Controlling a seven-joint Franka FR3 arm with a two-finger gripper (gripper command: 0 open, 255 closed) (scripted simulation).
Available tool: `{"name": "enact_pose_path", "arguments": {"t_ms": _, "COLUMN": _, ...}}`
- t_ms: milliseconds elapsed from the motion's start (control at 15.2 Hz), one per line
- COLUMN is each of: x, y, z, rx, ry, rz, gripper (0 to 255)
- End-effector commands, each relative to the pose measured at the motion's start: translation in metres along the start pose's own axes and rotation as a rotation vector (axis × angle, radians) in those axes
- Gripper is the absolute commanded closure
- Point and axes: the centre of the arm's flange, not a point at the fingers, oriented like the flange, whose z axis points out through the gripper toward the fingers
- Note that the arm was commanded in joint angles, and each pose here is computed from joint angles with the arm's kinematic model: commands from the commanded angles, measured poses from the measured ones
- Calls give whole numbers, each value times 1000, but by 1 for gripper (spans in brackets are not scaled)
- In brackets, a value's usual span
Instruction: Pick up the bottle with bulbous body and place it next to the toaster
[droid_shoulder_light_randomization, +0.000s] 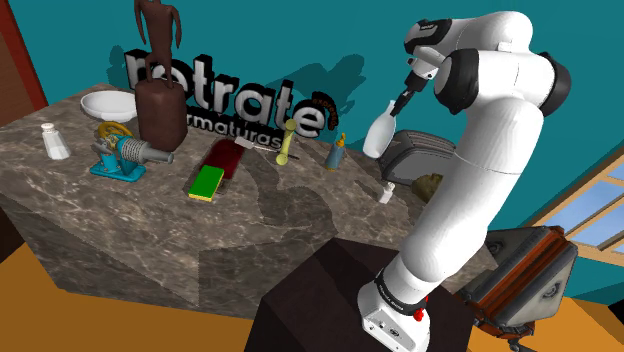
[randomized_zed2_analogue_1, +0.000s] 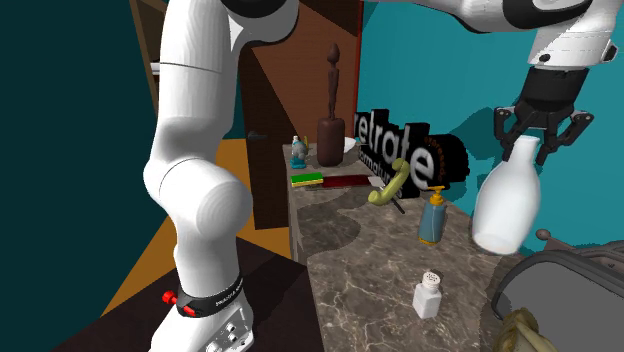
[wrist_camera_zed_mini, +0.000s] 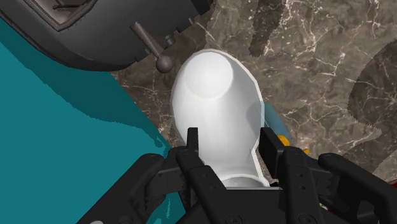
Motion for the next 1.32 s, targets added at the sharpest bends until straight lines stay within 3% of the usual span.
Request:
{"name": "enact_pose_path", "arguments": {"t_ms": 0, "x": -2, "y": 0, "z": 11, "rx": -1, "ry": 1, "rz": 0, "gripper": 255}}
{"name": "enact_pose_path", "arguments": {"t_ms": 990, "x": -11, "y": 1, "z": 92, "rx": -1, "ry": 1, "rz": 0, "gripper": 255}}
{"name": "enact_pose_path", "arguments": {"t_ms": 1254, "x": -11, "y": 1, "z": 92, "rx": -1, "ry": 1, "rz": 0, "gripper": 255}}
